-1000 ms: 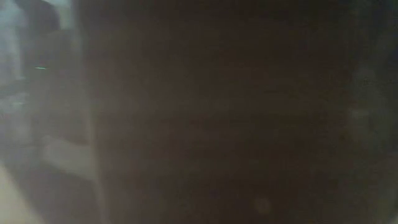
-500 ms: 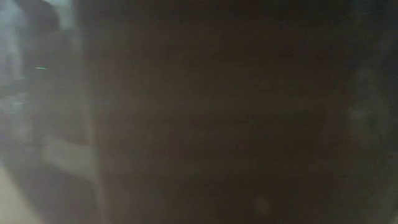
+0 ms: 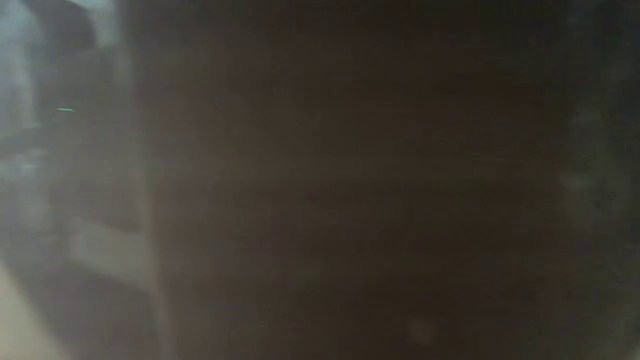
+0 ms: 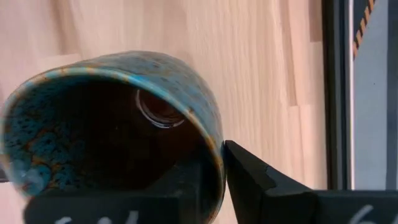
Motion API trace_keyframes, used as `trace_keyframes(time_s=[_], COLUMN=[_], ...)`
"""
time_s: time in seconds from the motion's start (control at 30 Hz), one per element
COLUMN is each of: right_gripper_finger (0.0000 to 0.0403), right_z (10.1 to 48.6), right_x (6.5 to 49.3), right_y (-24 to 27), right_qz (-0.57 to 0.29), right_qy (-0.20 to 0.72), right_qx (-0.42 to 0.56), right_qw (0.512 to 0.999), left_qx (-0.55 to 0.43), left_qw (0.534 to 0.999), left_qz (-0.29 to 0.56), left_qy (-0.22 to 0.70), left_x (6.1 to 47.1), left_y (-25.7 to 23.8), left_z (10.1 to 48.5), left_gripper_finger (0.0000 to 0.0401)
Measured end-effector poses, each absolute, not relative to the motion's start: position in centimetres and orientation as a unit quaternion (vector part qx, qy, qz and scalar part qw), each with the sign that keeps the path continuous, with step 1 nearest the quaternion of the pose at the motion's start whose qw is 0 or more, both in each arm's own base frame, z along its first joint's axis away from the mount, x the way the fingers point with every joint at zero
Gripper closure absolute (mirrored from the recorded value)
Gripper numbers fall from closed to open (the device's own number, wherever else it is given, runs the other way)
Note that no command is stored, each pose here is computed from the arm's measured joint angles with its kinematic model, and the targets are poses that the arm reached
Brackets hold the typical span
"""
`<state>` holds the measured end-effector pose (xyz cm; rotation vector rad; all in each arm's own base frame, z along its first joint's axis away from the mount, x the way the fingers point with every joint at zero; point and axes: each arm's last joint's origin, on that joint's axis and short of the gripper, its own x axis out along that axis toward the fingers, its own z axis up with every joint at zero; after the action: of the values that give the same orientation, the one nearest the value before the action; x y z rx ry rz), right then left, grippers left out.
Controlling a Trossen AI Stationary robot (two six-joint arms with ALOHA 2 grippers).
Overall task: Place coffee mugs
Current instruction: Put the light blue patterned mug on the shelf
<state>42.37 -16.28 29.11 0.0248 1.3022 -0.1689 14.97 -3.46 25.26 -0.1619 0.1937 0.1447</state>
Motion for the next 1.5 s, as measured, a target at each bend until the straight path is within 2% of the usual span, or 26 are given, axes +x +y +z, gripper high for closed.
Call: trace_keyframes(time_s=[0.27, 0.73, 1.1, 1.23, 1.5], right_gripper_finger=[0.0287, 0.03, 0.0296, 0.0296, 0.0297], right_z=[29.2, 29.4, 32.5, 35.3, 37.9], right_x=[42.5, 42.5, 41.4, 40.4, 39.0], right_y=[-16.7, -17.9, -17.0, -15.2, -10.8], right_qz=[-0.082, -0.084, -0.078, -0.07, -0.047], right_qy=[0.59, 0.569, 0.548, 0.523, 0.514], right_qx=[0.013, 0.033, 0.017, 0.001, -0.032], right_qw=[0.803, 0.817, 0.832, 0.849, 0.856], left_qx=[-0.056, -0.07, -0.091, -0.111, -0.11], left_qw=[0.993, 0.992, 0.971, 0.965, 0.949], left_qz=[0.088, 0.093, 0.17, 0.168, 0.167], left_qy=[0.063, 0.051, 0.141, 0.167, 0.243], left_x=[15.1, 15.3, 17.6, 18.2, 19.6], left_y=[-3.4, -3.4, -2.0, -1.6, -2.0], left_z=[25.9, 26.1, 26.5, 26.5, 25.4], left_gripper_finger=[0.026, 0.026, 0.026, 0.026, 0.026])
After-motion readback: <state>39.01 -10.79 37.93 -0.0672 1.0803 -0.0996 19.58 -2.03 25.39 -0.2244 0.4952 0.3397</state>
